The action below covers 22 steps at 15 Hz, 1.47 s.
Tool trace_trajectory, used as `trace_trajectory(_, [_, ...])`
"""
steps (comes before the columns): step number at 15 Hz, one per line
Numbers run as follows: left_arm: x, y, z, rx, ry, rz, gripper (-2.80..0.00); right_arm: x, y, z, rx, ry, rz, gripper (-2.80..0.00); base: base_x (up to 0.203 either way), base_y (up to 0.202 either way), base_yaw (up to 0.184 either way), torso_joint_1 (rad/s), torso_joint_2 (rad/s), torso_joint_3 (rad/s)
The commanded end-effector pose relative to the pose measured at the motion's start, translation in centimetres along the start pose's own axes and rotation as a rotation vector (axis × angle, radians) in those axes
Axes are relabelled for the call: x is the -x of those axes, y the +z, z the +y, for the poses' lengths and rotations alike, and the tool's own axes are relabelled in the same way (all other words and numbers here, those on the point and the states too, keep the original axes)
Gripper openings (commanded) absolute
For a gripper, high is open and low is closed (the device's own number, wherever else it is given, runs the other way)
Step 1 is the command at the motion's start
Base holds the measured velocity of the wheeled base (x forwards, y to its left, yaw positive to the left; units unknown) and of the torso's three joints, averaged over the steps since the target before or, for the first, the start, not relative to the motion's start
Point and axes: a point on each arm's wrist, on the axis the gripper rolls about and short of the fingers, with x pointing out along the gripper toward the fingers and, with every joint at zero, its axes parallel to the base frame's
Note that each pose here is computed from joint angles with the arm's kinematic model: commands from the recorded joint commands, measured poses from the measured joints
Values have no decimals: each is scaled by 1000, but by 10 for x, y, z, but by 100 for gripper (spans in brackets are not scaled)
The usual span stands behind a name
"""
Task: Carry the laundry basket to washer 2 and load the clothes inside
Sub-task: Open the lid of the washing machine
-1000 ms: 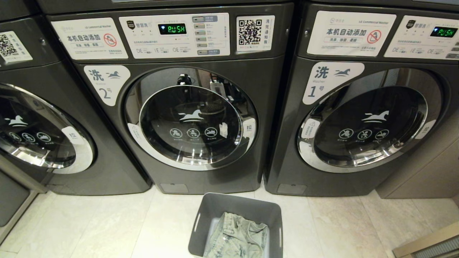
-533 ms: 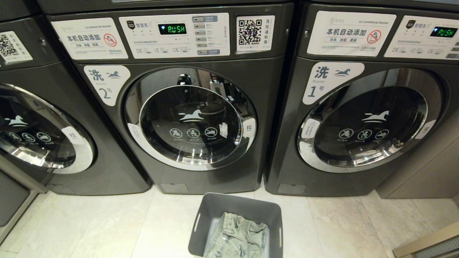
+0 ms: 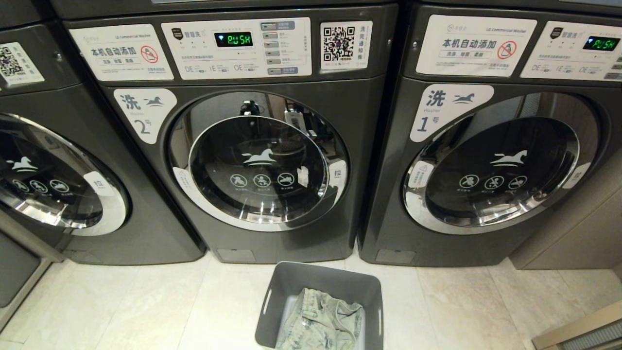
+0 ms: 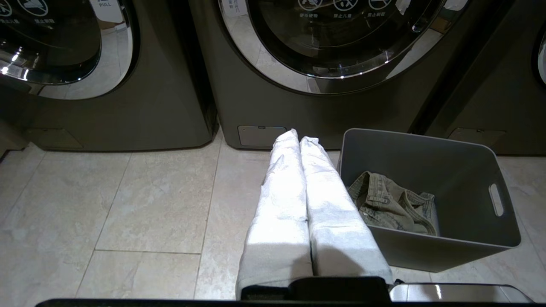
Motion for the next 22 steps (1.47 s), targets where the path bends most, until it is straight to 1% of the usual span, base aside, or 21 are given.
trace_trajectory(1, [0, 0, 0, 6, 1, 0, -280, -1, -11, 1, -2, 3, 39, -280, 0, 0, 0, 0, 0, 0])
trace_trajectory(10, [0, 0, 0, 4, 1, 0, -280, -1, -11, 1, -16, 0, 40, -280, 0, 0, 0, -8, 22, 13])
trace_trajectory(22, [0, 0, 0, 6, 1, 0, -280, -1, -11, 1, -11, 0, 40, -280, 0, 0, 0, -141, 421, 276])
